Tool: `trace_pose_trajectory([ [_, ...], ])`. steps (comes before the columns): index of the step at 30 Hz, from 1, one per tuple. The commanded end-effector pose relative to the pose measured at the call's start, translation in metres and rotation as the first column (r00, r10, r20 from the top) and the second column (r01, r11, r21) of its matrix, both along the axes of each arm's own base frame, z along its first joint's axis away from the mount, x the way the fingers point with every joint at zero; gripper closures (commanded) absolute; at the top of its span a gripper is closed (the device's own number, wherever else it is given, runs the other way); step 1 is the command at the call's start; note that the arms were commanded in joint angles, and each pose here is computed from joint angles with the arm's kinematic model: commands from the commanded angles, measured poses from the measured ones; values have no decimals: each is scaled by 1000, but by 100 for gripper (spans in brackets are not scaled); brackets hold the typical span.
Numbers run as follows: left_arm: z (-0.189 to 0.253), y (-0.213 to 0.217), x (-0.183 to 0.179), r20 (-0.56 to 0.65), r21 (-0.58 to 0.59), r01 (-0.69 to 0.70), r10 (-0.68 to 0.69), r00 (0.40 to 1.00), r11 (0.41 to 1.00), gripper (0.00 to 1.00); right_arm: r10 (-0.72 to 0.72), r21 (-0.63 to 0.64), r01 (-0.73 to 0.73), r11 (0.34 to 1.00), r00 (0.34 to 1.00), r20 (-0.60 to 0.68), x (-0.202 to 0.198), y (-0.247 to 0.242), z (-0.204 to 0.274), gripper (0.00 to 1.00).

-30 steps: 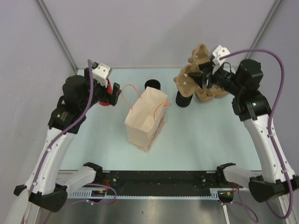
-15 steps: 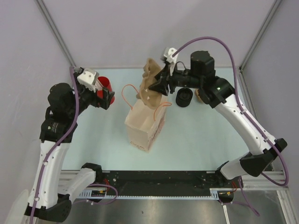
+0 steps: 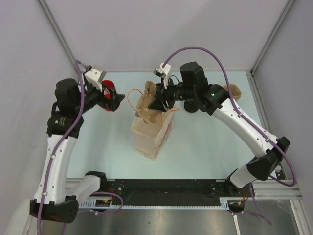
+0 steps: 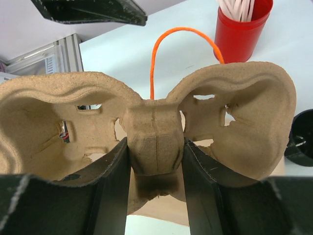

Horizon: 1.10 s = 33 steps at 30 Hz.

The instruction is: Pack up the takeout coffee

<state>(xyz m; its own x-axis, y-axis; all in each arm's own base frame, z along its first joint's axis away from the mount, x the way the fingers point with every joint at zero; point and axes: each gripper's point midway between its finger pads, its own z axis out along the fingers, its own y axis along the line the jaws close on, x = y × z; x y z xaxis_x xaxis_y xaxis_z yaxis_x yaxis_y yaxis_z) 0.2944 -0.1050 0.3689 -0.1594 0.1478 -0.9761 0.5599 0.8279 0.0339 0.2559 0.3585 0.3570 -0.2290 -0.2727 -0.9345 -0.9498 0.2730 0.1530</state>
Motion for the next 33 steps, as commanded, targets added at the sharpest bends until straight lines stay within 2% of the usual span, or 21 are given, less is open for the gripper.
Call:
trace_pose_trajectory([
  [1, 40, -25, -2, 72, -87, 145, -139, 988, 986, 1, -60, -6, 60, 998, 997, -54, 4, 3, -9, 95],
  [5, 47, -37, 3, 71, -138, 202, -194, 978, 970, 1, -89, -35, 86, 996, 993, -76, 6, 1, -24, 95],
  [12, 34, -49, 3, 35, -150, 256, -254, 967, 955, 1, -107, -71, 100, 992, 990, -96, 7, -1, -40, 95],
  [22, 20, -65, -7, 2, -129, 321, -324, 946, 938, 1, -169, -135, 164, 977, 985, -25, 20, -10, -50, 95],
  [26, 13, -65, -5, -14, -118, 319, -323, 946, 940, 7, -172, -154, 169, 973, 985, -6, 21, -13, -54, 95],
  [30, 10, -67, -4, -17, -105, 322, -326, 945, 941, 9, -169, -165, 168, 972, 986, 5, 20, -13, -56, 96],
  [33, 11, -68, -2, -18, -102, 323, -326, 945, 941, 4, -157, -167, 157, 973, 988, 10, 18, -12, -56, 96],
])
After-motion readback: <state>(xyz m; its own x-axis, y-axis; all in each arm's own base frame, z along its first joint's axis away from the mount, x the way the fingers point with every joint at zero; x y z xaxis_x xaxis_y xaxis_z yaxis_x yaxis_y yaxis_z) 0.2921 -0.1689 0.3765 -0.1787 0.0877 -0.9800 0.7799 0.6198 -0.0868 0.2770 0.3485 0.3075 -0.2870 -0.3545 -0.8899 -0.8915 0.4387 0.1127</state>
